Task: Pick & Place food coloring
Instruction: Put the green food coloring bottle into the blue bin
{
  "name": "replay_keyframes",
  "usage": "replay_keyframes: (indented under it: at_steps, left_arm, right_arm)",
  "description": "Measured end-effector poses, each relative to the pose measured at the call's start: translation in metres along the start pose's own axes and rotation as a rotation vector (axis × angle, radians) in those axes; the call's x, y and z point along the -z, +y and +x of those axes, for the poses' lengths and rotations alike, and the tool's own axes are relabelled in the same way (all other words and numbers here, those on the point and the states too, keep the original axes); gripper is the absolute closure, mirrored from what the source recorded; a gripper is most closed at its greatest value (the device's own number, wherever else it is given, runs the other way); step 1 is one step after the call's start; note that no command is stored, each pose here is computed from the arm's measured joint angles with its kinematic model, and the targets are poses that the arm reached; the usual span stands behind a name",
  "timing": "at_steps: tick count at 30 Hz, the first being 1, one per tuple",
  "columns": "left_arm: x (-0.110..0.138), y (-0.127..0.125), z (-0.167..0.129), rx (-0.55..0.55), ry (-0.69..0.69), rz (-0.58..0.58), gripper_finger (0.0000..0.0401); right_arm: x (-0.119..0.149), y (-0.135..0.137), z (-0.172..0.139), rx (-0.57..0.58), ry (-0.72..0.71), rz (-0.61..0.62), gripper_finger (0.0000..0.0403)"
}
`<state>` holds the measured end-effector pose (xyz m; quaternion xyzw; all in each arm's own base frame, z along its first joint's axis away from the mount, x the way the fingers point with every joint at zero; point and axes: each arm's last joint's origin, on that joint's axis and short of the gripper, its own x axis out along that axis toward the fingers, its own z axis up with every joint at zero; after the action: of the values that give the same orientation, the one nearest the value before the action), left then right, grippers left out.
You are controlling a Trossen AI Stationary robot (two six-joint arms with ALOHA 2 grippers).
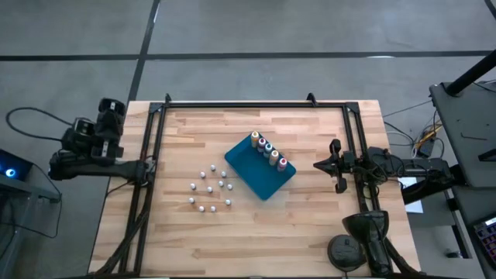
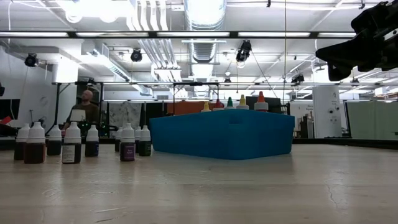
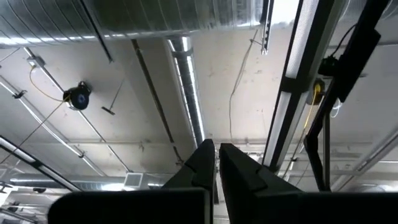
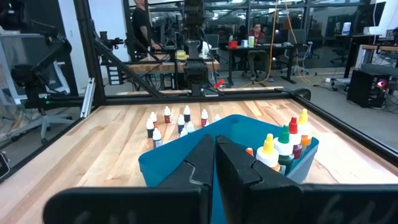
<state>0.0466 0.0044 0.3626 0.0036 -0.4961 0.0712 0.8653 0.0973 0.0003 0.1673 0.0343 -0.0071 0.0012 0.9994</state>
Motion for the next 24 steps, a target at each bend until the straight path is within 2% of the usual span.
replay_keyframes:
  at_steps: [10,19,24]
  left_arm:
    - [-0.014,-0.005,0.058,0.002,0.012,-0.035,0.0401]
    - [-0.009,-0.010,0.102,0.013,0.297,0.005,0.0401]
    - [-0.010,-0.012,0.118,0.014,0.407,0.002,0.0401]
  right_arm:
    - [0.000,0.000,0.000,0.000,0.000,0.001,0.0394]
    - [0.000,0.000,0.000,0.000,0.000,0.002,0.0394]
    - [0.000,0.000,0.000,0.000,0.000,0.002,0.0394]
